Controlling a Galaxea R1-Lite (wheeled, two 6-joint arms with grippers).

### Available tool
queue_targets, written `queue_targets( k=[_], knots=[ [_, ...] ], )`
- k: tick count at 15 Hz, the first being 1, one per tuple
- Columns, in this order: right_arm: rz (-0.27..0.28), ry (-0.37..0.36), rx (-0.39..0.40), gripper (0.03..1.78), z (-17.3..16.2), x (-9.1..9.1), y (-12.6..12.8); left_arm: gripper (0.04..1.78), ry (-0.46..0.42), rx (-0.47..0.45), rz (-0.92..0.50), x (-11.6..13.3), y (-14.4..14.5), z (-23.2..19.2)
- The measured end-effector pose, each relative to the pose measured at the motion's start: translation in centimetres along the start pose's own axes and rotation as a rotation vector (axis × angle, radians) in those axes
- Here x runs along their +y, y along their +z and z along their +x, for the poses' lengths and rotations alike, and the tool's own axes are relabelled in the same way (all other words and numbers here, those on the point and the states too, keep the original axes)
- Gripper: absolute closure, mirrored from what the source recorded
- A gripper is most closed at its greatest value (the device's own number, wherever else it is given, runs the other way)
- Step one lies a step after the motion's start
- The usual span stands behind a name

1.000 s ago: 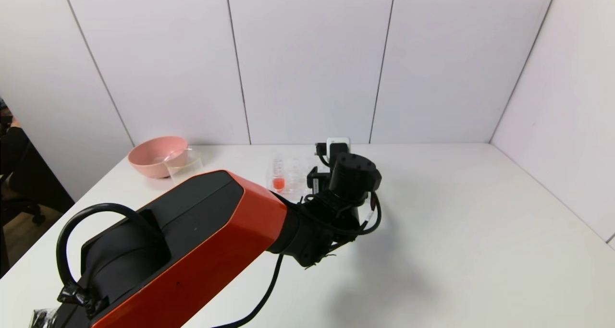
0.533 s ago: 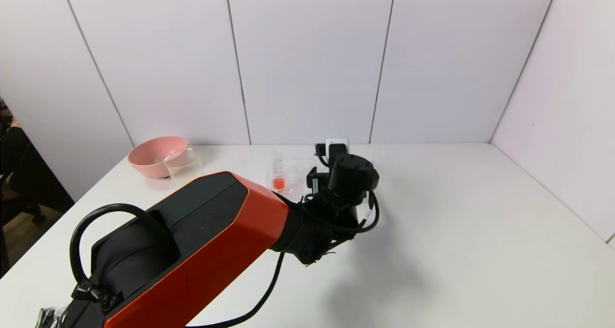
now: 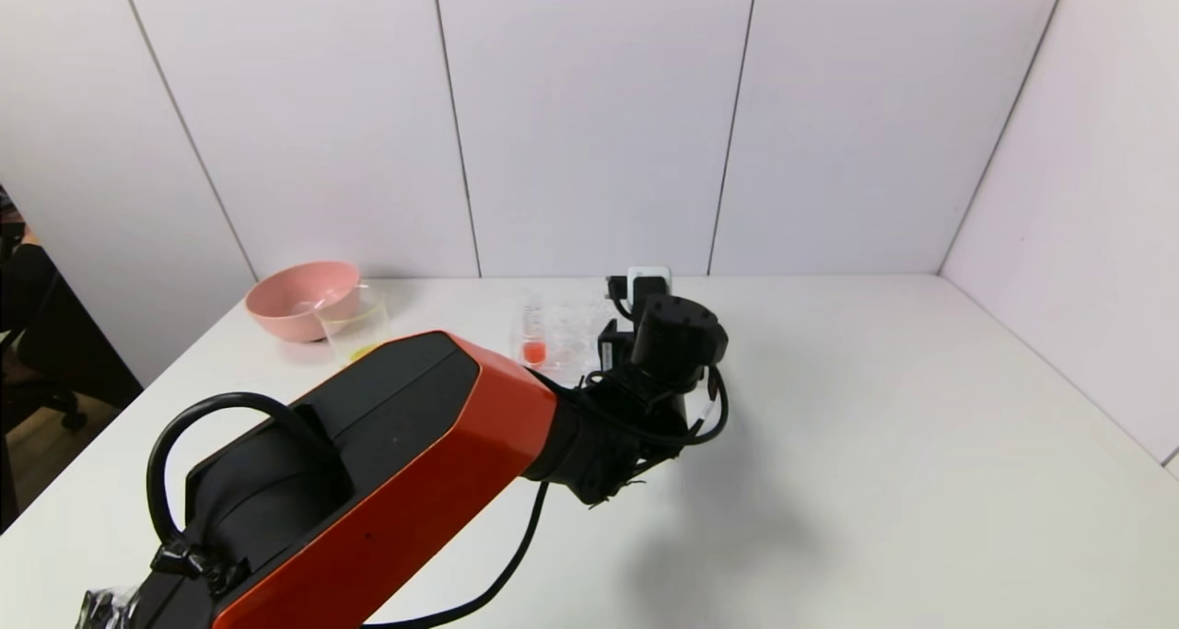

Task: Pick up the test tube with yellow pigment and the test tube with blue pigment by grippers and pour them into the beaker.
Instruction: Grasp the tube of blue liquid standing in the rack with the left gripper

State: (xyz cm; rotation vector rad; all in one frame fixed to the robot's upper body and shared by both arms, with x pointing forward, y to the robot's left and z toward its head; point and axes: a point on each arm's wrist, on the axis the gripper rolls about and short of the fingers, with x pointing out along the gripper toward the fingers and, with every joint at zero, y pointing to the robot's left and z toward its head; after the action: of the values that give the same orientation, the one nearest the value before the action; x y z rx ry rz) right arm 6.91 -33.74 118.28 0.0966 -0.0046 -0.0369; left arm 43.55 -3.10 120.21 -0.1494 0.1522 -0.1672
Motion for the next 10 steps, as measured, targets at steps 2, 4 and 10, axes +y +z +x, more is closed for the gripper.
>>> queue_targets(
  k=[2, 4, 10],
  knots=[
    [0.000, 0.000, 0.000, 0.04, 0.00, 0.00, 0.00, 0.71, 0.001, 0.004, 0.003, -0.04, 0.13, 0.05],
    [0.000, 0.000, 0.000, 0.04, 0.00, 0.00, 0.00, 1.11, 0.004, 0.008, 0.006, -0.17, 0.55, 0.18],
    [0.000, 0.000, 0.000, 0.04, 0.00, 0.00, 0.00, 1.40, 0.004, 0.012, 0.009, -0.31, 0.71, 0.20]
  ],
)
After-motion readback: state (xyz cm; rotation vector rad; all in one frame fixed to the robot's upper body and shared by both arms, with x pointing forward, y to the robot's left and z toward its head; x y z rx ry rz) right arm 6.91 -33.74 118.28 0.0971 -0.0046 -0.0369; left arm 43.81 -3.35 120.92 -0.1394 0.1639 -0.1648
